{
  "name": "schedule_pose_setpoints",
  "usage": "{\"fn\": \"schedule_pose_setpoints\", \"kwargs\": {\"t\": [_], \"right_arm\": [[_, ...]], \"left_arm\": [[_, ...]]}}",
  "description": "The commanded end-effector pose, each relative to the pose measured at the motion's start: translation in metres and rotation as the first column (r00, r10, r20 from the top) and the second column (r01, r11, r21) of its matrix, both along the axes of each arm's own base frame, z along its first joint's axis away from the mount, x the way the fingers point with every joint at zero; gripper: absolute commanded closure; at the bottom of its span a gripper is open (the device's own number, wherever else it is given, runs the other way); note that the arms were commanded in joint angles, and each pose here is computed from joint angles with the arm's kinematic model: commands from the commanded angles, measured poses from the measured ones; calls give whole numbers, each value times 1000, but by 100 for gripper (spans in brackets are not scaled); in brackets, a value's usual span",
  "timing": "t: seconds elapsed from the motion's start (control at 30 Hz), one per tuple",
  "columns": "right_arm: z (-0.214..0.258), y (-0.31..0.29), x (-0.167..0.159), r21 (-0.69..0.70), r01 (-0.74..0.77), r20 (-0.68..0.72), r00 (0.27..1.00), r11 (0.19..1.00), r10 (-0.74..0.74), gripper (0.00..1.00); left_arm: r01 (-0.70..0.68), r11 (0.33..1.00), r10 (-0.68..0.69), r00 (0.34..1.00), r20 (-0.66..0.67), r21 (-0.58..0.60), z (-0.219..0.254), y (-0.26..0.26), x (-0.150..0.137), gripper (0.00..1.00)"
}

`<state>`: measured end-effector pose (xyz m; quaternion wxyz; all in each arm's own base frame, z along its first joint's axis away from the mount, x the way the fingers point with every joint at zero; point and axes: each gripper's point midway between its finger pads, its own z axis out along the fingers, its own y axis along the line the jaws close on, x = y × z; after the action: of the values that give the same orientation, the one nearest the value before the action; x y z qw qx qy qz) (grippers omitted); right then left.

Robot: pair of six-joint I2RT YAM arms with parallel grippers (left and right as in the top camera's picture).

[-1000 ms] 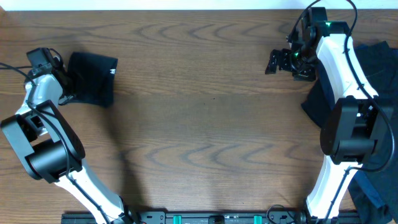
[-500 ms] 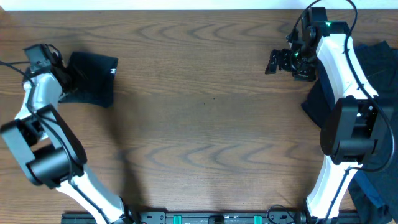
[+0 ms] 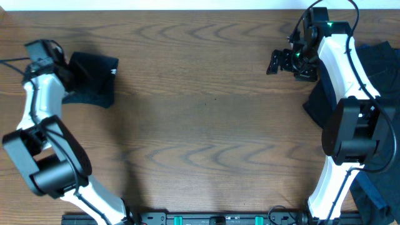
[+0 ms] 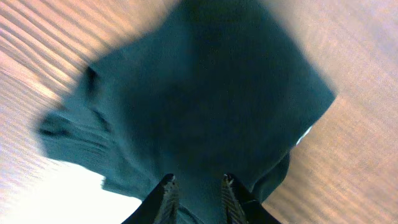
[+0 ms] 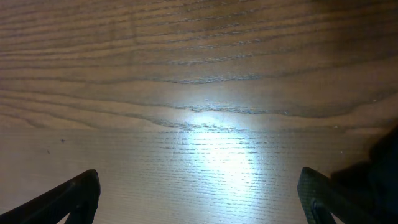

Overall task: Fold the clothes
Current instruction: 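Lower the T-shirt at the upper left and open the left gripper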

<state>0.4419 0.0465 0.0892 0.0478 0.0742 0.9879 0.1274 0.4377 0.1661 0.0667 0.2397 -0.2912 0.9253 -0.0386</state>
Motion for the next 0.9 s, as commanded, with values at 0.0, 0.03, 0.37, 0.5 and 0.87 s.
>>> {"fn": "schedule_pose_setpoints", "kwargs": {"t": [0.0, 0.03, 0.37, 0.5, 0.87], "right_arm": [[3, -1, 2, -4, 2, 10, 1000, 1000, -2, 1], [3, -1, 2, -4, 2, 10, 1000, 1000, -2, 1], [3, -1, 2, -4, 2, 10, 1000, 1000, -2, 1], [3, -1, 2, -4, 2, 10, 1000, 1000, -2, 1], [3, -1, 2, -4, 2, 10, 1000, 1000, -2, 1]], "left_arm": [[8, 999, -13, 996, -92, -53, -39, -18, -12, 77], [12, 998, -19, 994, -106, -60, -46, -21, -13, 78], [22, 997, -29, 994, -104, -71, -53, -23, -9, 79], [56, 993, -58, 998, -15, -100, -21, -31, 4, 79], [79, 997, -76, 970, 229, -1, 97, -32, 9, 12]]}}
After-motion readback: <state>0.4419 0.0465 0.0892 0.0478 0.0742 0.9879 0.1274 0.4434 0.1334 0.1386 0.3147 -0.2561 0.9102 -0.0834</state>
